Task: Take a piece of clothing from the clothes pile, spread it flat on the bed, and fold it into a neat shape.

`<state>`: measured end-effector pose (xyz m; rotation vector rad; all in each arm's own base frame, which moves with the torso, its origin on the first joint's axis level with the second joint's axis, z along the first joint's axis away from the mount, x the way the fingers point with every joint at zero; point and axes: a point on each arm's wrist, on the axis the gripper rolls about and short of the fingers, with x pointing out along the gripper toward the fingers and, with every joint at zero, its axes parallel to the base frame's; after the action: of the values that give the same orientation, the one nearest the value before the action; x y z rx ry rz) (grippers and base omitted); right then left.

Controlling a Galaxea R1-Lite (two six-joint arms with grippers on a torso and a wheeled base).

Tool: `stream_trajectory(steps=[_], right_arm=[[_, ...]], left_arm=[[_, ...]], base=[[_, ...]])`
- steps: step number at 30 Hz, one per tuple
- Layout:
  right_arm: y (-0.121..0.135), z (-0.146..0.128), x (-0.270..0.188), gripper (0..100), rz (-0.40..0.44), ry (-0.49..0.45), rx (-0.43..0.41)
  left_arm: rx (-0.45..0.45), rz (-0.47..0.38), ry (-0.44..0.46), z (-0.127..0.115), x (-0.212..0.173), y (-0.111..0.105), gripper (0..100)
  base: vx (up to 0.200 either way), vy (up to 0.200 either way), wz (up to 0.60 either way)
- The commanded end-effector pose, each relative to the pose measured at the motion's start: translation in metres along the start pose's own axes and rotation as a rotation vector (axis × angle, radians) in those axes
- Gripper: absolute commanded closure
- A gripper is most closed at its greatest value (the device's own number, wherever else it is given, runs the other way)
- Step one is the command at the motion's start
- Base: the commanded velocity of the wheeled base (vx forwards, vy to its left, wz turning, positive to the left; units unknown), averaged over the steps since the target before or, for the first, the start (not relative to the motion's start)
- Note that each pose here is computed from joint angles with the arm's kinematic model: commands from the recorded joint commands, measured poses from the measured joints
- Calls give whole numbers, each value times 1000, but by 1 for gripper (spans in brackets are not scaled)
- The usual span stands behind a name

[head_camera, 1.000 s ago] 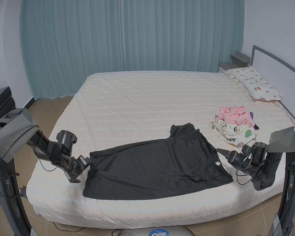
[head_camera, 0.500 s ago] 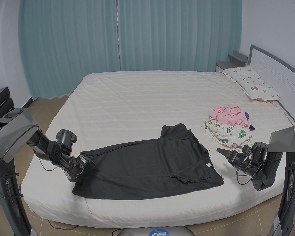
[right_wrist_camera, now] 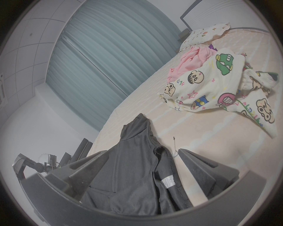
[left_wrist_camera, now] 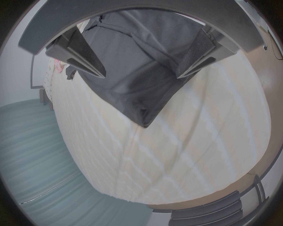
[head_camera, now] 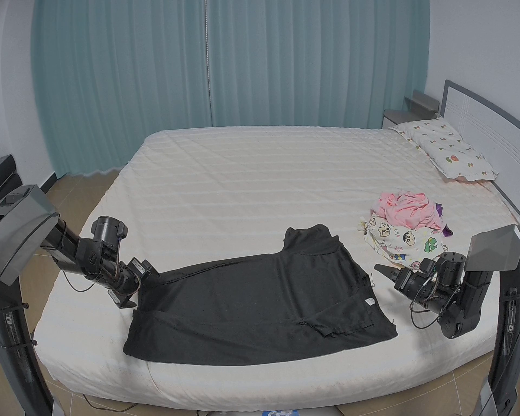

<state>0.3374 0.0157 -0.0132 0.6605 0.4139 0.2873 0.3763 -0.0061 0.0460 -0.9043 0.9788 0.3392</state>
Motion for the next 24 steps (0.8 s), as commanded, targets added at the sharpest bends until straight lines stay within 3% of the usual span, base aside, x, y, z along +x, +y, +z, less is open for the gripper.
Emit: stream_trajectory(steps=[1, 14, 19, 24], right_arm=[[6, -4, 4, 0, 21, 4, -13], [5, -6, 5, 0, 17, 9, -11], [1, -7, 6, 0, 9, 9, -7], [-2, -8, 8, 0, -1, 5, -4]], left_arm=[[5, -30, -27, 9, 0, -11, 0], [36, -1, 14, 1, 45, -16, 0], [36, 38, -62, 8, 63, -20, 0], [-19, -4, -105, 24, 62, -27, 0]], base=[[0, 0, 0], [0, 0, 0], [0, 0, 0], [0, 0, 0]])
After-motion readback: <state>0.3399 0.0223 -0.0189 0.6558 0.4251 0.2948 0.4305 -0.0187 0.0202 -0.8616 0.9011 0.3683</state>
